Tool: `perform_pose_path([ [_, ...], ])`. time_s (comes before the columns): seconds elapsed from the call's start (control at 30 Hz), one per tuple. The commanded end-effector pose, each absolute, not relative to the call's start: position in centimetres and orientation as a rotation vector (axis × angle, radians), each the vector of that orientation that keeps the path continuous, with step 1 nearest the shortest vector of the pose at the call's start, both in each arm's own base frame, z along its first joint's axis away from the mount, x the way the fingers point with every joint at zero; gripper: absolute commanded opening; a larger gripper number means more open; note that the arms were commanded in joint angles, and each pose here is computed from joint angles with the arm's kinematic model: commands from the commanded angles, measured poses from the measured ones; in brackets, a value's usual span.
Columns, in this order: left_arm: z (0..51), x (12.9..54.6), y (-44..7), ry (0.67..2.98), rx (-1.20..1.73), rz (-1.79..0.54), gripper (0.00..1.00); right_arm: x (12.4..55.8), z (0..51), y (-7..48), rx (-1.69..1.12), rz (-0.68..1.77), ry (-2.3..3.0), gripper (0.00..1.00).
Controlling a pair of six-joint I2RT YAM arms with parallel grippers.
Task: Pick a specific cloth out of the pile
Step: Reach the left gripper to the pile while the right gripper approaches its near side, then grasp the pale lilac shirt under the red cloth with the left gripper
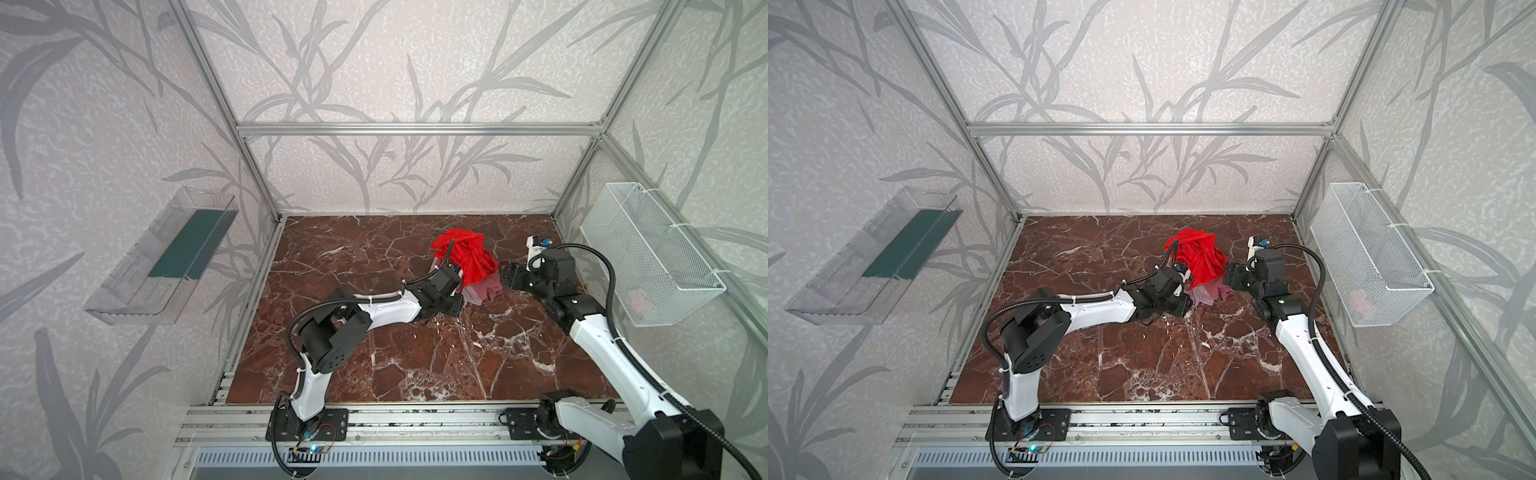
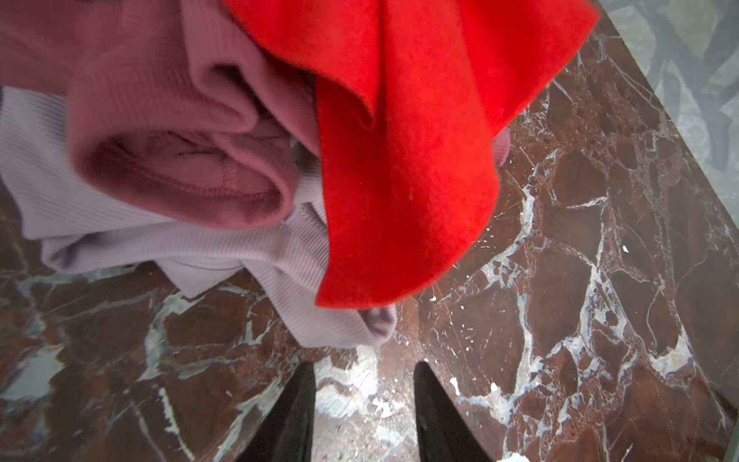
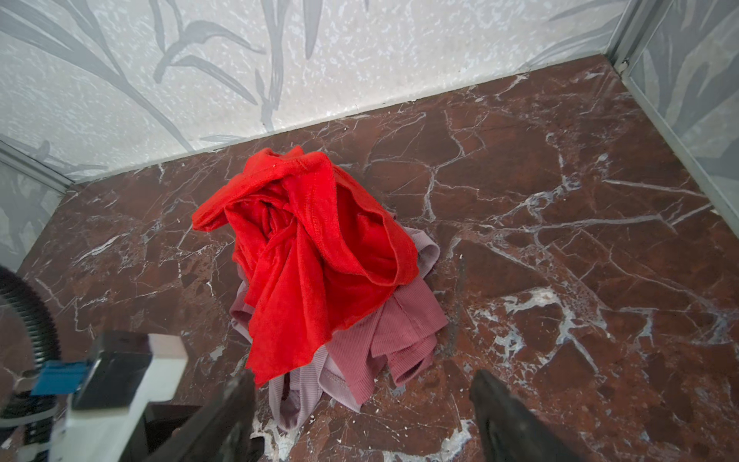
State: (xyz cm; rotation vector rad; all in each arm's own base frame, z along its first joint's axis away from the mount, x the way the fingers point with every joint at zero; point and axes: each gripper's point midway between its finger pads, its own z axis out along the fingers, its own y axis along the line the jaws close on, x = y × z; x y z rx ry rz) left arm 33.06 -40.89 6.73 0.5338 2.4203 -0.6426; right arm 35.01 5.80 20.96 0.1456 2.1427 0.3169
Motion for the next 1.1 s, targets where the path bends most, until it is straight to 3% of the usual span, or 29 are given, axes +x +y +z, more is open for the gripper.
perform_pose_path([
  [0.0, 5.8, 33.2, -40.6, 2.469, 0.509, -0.591, 0.4, 34.4, 20.7, 6.1, 0.153, 0.369, 2.147, 0.84],
  [0.8, 2.0, 35.3, -40.5, 2.522, 0.476, -0.414, 0.45, 34.1, 21.7, 6.1, 0.162, 0.399, 2.105, 0.84],
  [0.87, 1.8, 35.4, -40.2, 2.525, 0.477, -0.393, 0.36, 34.0, 21.9, 6.1, 0.166, 0.405, 2.102, 0.84],
  [0.93, 1.9, 35.6, -40.0, 2.522, 0.479, -0.377, 0.15, 33.9, 21.9, 6.1, 0.169, 0.408, 2.097, 0.84],
  [1.0, 2.1, 35.6, -39.9, 2.518, 0.486, -0.361, 0.0, 33.8, 21.9, 6.0, 0.172, 0.403, 2.094, 0.84],
  [1.07, 2.7, 35.6, -39.6, 2.521, 0.486, -0.346, 0.0, 33.7, 22.0, 5.9, 0.181, 0.4, 2.093, 0.84],
])
